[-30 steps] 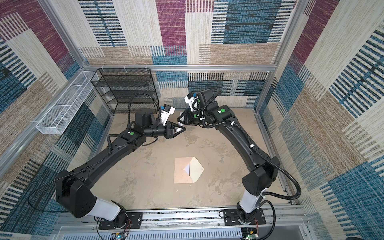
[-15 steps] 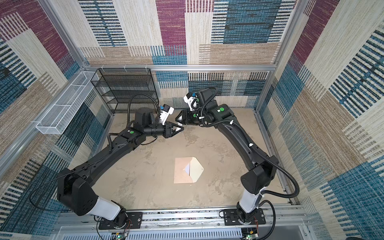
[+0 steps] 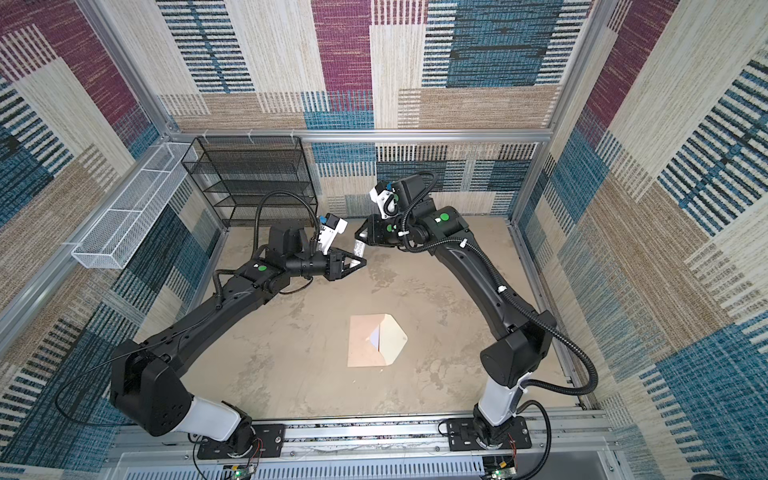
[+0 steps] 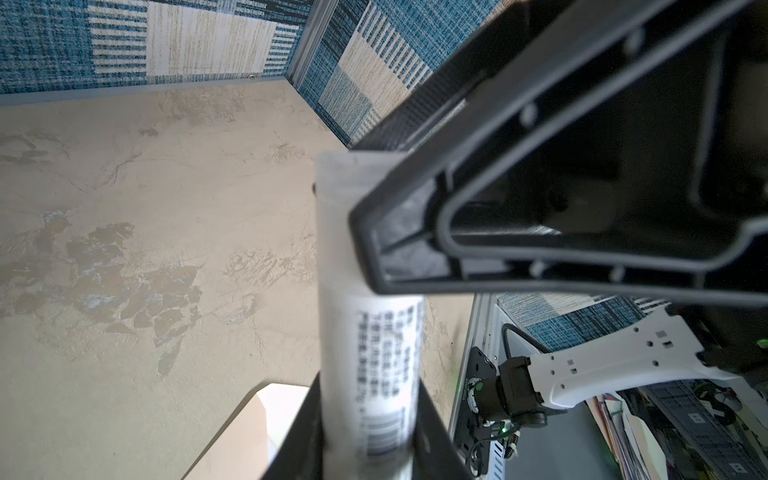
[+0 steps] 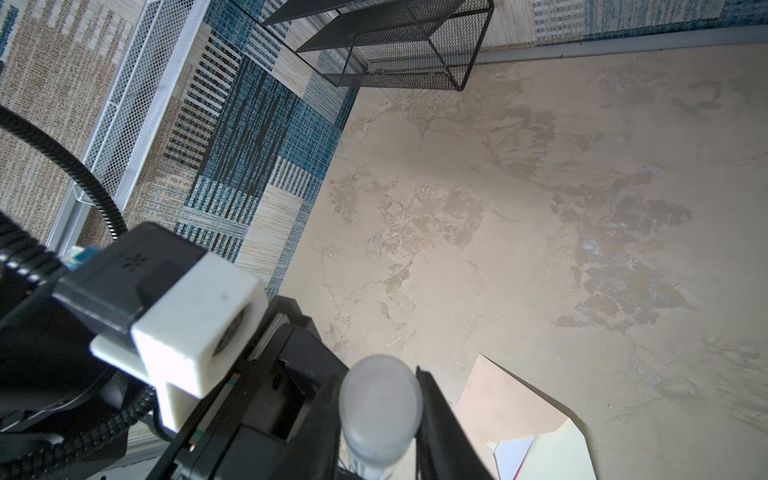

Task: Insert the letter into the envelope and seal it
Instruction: 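Carry the glue stick toward the left gripper while the left gripper rises to meet it, then grip the glue stick body with the left gripper while the right gripper holds the cap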

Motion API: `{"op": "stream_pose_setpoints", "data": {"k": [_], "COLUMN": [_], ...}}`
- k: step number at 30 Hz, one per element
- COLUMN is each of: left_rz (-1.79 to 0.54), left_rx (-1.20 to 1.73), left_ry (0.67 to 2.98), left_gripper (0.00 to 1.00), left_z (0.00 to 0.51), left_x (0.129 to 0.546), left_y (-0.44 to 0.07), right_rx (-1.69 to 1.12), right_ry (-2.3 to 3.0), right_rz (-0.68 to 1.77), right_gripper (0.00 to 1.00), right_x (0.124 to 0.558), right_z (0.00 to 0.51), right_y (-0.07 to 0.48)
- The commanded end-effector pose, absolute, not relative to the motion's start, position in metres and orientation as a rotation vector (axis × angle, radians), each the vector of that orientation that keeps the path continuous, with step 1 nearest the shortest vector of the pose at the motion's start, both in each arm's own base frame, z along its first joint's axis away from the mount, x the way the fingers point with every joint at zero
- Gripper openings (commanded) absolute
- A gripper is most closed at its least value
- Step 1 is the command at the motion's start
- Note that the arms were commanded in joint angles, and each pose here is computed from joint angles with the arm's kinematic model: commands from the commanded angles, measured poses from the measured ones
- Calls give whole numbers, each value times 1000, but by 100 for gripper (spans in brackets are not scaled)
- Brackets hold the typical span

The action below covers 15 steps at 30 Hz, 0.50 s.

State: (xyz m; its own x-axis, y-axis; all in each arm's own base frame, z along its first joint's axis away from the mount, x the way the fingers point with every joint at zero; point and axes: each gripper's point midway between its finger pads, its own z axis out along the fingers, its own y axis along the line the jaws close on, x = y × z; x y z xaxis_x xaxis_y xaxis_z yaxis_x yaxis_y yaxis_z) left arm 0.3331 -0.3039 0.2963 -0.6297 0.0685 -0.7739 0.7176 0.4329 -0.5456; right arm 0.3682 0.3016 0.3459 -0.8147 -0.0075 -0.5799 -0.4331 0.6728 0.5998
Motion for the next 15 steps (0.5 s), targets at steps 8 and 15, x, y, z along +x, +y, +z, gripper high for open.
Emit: {"op": "stream_pose_setpoints", "data": {"k": [8, 15], "left_rz": [-1269, -1302], "left_rx": [663, 633], "left_ry": [1919, 1892], "left_gripper": [38, 49], "left_z": [312, 319], "left_x": [332, 338], "left_y": [-308, -306], "right_rx": [-373, -386], "right_ry": [2313, 2324], "right_rz": [1076, 1058], "right_gripper": [23, 21], "right_x": [364, 361], "right_z": [353, 351], "right_y": [307, 304]}}
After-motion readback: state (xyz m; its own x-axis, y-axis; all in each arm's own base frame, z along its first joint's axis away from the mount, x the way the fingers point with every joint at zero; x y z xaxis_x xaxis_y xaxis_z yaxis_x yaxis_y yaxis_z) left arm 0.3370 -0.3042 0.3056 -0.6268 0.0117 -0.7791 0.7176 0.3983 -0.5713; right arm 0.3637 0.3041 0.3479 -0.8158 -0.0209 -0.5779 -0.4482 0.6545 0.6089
